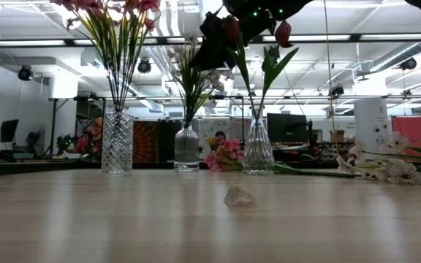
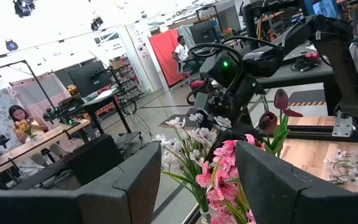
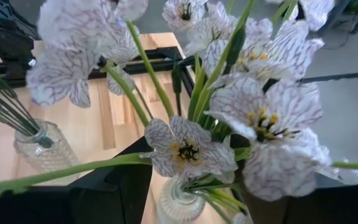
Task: Sort flowers into vase by color
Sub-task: Put the top white flower into the top transparent vase
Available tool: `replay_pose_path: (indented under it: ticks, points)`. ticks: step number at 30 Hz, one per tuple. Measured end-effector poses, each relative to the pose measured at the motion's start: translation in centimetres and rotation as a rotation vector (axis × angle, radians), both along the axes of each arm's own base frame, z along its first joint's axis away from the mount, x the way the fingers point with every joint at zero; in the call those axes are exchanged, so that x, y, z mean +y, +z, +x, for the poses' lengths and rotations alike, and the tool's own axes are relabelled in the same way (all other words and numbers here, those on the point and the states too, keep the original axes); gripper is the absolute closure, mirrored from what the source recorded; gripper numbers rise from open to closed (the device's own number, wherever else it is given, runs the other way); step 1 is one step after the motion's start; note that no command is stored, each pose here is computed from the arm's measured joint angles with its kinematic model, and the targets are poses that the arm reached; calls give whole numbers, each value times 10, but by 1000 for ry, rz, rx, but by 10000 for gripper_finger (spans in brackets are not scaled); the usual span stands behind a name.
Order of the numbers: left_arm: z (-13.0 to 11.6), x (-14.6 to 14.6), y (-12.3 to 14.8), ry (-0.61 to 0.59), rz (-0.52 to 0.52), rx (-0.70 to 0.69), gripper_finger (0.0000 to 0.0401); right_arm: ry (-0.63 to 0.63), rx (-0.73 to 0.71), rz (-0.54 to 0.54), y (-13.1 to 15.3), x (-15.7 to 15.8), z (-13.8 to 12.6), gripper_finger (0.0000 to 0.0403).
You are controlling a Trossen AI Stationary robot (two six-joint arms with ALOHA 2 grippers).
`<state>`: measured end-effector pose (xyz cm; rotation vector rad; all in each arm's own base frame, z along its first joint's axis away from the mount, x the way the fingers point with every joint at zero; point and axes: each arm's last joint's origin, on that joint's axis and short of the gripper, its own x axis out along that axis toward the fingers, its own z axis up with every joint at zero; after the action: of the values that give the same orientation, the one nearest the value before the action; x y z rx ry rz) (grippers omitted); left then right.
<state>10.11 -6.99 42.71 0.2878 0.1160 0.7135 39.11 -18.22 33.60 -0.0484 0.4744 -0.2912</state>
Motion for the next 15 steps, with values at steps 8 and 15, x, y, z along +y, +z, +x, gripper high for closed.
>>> replay_pose_path:
  ticks: [8, 15]
  points:
    - [0, 0, 0, 0, 0, 0, 211, -7, 13, 17, -5, -1, 2, 227]
    - [0, 0, 0, 0, 0, 0, 211, -4, 10, 9, -5, -1, 3, 310]
